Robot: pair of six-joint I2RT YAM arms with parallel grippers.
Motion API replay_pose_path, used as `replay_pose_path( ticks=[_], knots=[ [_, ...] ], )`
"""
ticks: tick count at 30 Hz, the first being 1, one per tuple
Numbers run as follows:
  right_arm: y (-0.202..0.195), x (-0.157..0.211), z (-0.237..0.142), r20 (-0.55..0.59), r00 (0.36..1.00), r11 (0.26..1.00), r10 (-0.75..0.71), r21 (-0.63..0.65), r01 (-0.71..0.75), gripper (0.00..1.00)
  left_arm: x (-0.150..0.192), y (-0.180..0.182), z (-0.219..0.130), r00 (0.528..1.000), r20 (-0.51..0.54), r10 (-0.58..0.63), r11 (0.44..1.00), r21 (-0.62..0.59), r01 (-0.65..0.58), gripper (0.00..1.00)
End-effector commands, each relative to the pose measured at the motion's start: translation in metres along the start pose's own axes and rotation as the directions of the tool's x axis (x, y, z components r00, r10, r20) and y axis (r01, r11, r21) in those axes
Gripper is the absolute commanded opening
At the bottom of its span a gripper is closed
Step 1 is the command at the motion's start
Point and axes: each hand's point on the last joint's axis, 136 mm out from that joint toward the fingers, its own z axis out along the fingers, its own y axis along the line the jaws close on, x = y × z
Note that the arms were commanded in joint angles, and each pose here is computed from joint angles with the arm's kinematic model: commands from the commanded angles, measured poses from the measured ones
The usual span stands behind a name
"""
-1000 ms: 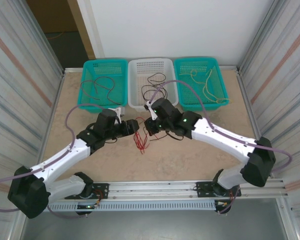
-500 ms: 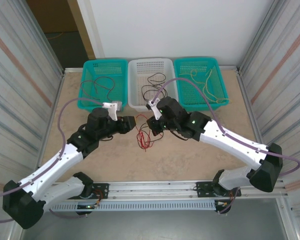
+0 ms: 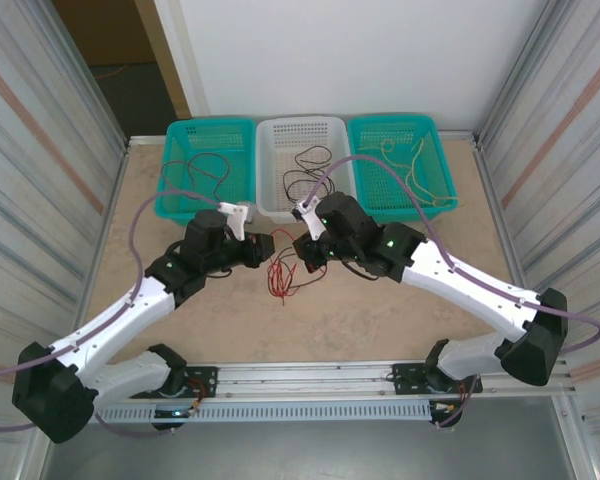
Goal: Untangle the cables
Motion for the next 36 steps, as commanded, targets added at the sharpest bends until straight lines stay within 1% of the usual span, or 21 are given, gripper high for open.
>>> replay_pose_path(
  ticks=[1, 2, 4, 8, 10, 15, 20, 22, 25, 26, 27, 29, 31, 32, 34, 36],
  knots=[
    [-0.003, -0.022, -0.024, 0.08, 0.997, 1.0, -0.01, 0.022, 0.009, 0.0, -0.015, -0.01, -0.003, 0.998, 0.042, 0.05, 0.998, 0.031, -0.051, 0.03],
    [-0.009, -0.025, -0.025, 0.091, 0.996, 0.999, 0.007, 0.04, -0.011, 0.0, -0.013, -0.011, -0.003, 0.997, 0.038, 0.066, 0.997, 0.033, -0.067, 0.0],
    [-0.023, -0.032, -0.03, 0.117, 0.992, 0.996, 0.057, 0.06, -0.065, 0.0, -0.009, -0.015, -0.002, 0.993, 0.025, 0.118, 0.993, 0.025, -0.118, 0.0],
    [-0.039, -0.049, -0.042, 0.181, 0.973, 0.989, 0.145, 0.016, -0.15, 0.0, 0.007, -0.026, 0.005, 0.972, -0.03, 0.233, 0.972, 0.036, -0.232, 0.0],
    [-0.045, -0.055, -0.045, 0.199, 0.966, 0.985, 0.165, 0.005, -0.17, 0.0, 0.014, -0.031, 0.009, 0.965, -0.059, 0.256, 0.966, 0.052, -0.254, 0.0],
    [-0.057, -0.061, -0.043, 0.201, 0.958, 0.978, 0.204, 0.011, -0.21, 0.0, 0.027, -0.042, 0.021, 0.958, -0.114, 0.265, 0.957, 0.154, -0.246, 0.0],
    [-0.06, -0.06, -0.033, 0.178, 0.955, 0.97, 0.239, 0.003, -0.244, 0.01, 0.046, -0.056, 0.034, 0.939, -0.202, 0.278, 0.937, 0.274, -0.218, 0.0],
    [-0.064, -0.058, -0.026, 0.159, 0.953, 0.965, 0.256, 0.014, -0.262, 0.02, 0.05, -0.06, 0.037, 0.932, -0.216, 0.292, 0.928, 0.301, -0.221, 0.0],
    [-0.07, -0.054, -0.015, 0.132, 0.953, 0.959, 0.274, 0.035, -0.281, 0.03, 0.05, -0.065, 0.037, 0.928, -0.212, 0.307, 0.917, 0.327, -0.228, 0.0],
    [-0.073, -0.053, -0.013, 0.131, 0.951, 0.956, 0.282, 0.046, -0.29, 0.06, 0.049, -0.065, 0.036, 0.928, -0.207, 0.309, 0.918, 0.322, -0.233, 0.0],
    [-0.076, -0.053, -0.011, 0.132, 0.949, 0.953, 0.286, 0.059, -0.296, 0.11, 0.048, -0.061, 0.037, 0.931, -0.204, 0.303, 0.923, 0.304, -0.234, 0.0],
    [-0.085, -0.054, -0.012, 0.14, 0.945, 0.945, 0.295, 0.101, -0.31, 0.29, 0.041, -0.049, 0.036, 0.947, -0.188, 0.261, 0.945, 0.25, -0.211, 0.0],
    [-0.088, -0.056, -0.017, 0.151, 0.942, 0.942, 0.3, 0.108, -0.317, 0.43, 0.032, -0.034, 0.033, 0.966, -0.161, 0.2, 0.965, 0.205, -0.165, 0.0],
    [-0.087, -0.057, -0.019, 0.155, 0.942, 0.943, 0.299, 0.1, -0.316, 0.49, 0.027, -0.025, 0.03, 0.976, -0.14, 0.167, 0.974, 0.178, -0.141, 0.0],
    [-0.083, -0.056, -0.023, 0.155, 0.943, 0.947, 0.294, 0.084, -0.309, 0.55, 0.019, -0.016, 0.025, 0.987, -0.101, 0.126, 0.982, 0.153, -0.11, 0.0],
    [-0.079, -0.053, -0.026, 0.144, 0.945, 0.949, 0.293, 0.074, -0.306, 0.57, 0.012, -0.013, 0.019, 0.991, -0.069, 0.113, 0.986, 0.132, -0.103, 0.0]
  ],
)
